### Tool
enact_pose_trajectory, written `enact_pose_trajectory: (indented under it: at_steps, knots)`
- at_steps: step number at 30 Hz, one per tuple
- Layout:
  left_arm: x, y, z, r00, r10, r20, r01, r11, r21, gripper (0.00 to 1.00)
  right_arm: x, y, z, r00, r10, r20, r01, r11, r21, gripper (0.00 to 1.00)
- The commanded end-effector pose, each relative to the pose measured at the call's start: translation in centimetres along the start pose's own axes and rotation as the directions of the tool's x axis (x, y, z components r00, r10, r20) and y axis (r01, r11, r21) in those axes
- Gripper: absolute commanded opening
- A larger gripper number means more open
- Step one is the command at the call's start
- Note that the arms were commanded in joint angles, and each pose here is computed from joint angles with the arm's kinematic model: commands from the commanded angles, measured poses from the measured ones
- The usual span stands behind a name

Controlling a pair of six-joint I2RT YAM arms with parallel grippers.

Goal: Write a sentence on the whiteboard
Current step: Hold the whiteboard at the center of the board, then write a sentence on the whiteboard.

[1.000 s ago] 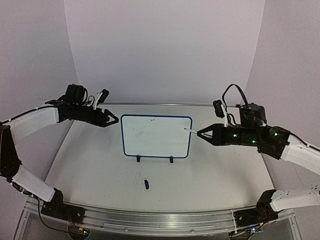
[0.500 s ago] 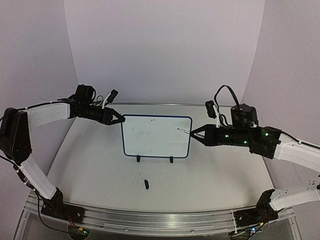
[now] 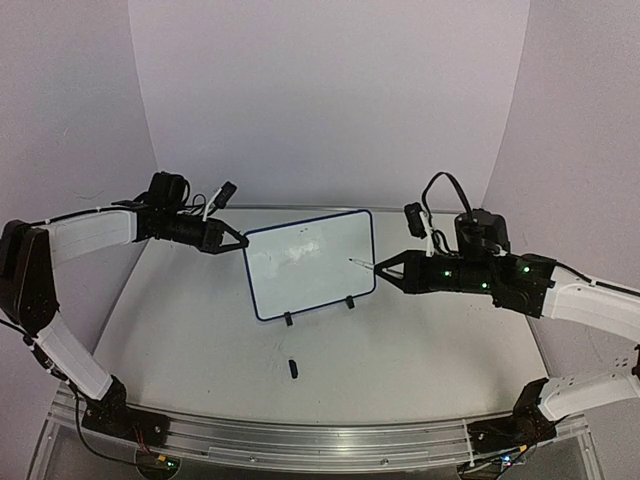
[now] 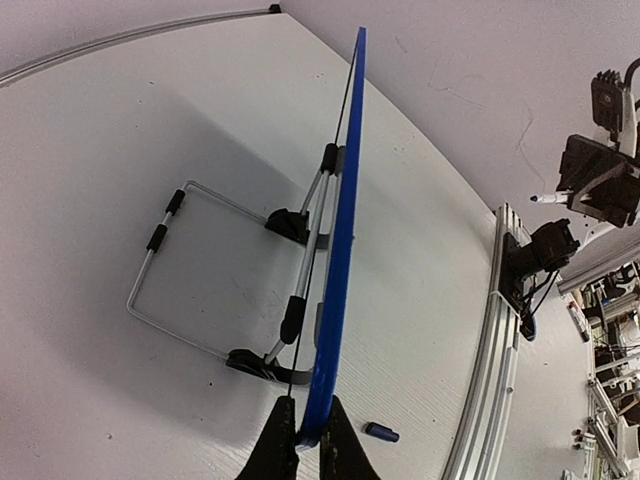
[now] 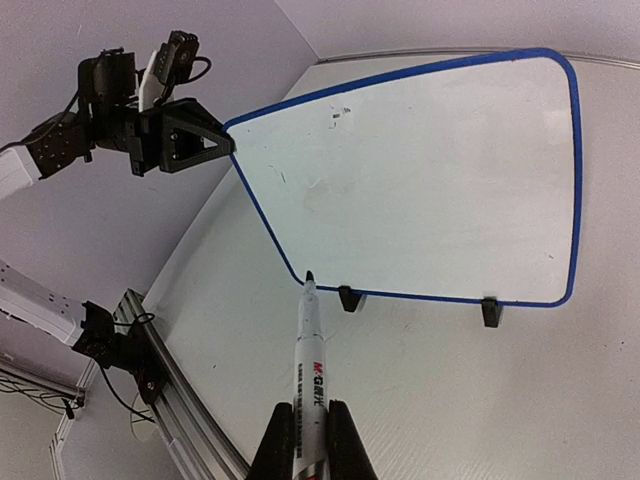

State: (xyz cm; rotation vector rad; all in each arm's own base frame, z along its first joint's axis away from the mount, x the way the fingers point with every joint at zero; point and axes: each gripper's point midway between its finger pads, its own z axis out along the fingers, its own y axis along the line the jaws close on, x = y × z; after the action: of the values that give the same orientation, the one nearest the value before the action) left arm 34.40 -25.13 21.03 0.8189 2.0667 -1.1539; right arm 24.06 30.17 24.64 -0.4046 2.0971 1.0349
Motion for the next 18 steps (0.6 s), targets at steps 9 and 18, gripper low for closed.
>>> enact_pose_trajectory:
  at_steps: [9,18]
  knots:
    - [2.6,-2.1,-1.3,0.999,-0.01,-0.04,0.011,1.0,0.021,0.07,-0.9,2.8,2.4,0.998,-0.06,0.0,0.06,0.997,-0.049,0.0]
    - [2.3,-1.8,-1.0,0.999,0.001,-0.037,0.0,1.0,0.017,0.33,-1.3,5.1,5.5,0.994,-0.1,0.038,0.103,0.992,-0.071,0.0]
